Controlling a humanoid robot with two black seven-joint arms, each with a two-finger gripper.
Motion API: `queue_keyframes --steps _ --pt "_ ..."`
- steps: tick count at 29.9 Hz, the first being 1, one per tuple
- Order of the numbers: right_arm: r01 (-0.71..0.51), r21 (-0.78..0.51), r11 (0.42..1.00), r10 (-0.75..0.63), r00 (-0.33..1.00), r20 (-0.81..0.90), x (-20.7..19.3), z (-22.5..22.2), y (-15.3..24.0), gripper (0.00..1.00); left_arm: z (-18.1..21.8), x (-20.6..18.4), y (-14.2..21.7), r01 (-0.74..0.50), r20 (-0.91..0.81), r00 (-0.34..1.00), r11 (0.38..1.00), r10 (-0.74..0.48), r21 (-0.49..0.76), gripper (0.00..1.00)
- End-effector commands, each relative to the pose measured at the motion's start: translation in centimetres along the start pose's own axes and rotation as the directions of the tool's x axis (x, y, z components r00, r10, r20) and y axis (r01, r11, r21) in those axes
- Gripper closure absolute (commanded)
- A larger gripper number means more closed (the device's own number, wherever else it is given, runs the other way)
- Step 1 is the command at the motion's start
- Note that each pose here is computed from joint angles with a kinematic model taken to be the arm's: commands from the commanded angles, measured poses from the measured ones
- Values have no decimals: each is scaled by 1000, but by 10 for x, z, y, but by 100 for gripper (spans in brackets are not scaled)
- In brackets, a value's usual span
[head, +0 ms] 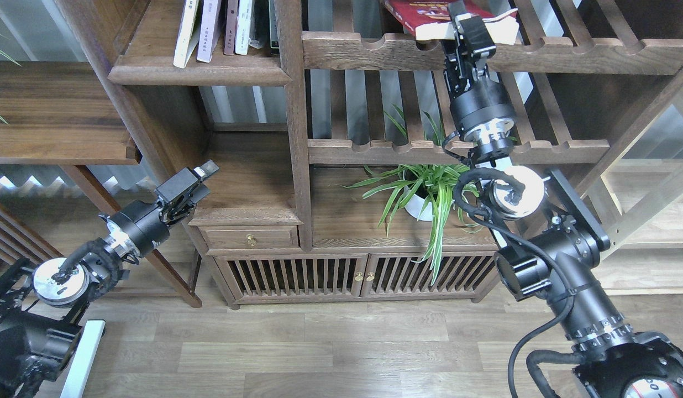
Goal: Organize books on shelf
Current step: 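Reach the right gripper up to the red book on the top shelf, then grasp the red book with the right gripper and pull it out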
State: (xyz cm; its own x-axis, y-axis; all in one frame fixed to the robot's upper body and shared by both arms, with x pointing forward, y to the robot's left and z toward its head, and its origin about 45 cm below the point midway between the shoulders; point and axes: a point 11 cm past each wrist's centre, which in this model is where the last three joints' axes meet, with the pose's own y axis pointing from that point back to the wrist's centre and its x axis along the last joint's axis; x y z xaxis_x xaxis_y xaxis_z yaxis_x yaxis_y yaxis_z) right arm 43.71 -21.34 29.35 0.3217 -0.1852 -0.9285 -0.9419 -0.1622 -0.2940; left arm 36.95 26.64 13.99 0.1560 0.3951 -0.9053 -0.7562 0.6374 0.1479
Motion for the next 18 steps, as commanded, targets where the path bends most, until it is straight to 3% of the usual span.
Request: queue_keyframes --steps 1,6,18 --pt "12 3 1000 -12 1000 2 -1 -1 0 80 0 0 0 -1 -1 1000 1000 1 0 1" --pt "15 1 1000 -15 1000 0 -2 -1 0 95 0 -1 0 2 3 1000 1000 -2 0 1" --pt "37 9 999 -37 999 -29 -3 -14 4 95 1 0 0 3 -3 1000 1000 -3 -3 1"
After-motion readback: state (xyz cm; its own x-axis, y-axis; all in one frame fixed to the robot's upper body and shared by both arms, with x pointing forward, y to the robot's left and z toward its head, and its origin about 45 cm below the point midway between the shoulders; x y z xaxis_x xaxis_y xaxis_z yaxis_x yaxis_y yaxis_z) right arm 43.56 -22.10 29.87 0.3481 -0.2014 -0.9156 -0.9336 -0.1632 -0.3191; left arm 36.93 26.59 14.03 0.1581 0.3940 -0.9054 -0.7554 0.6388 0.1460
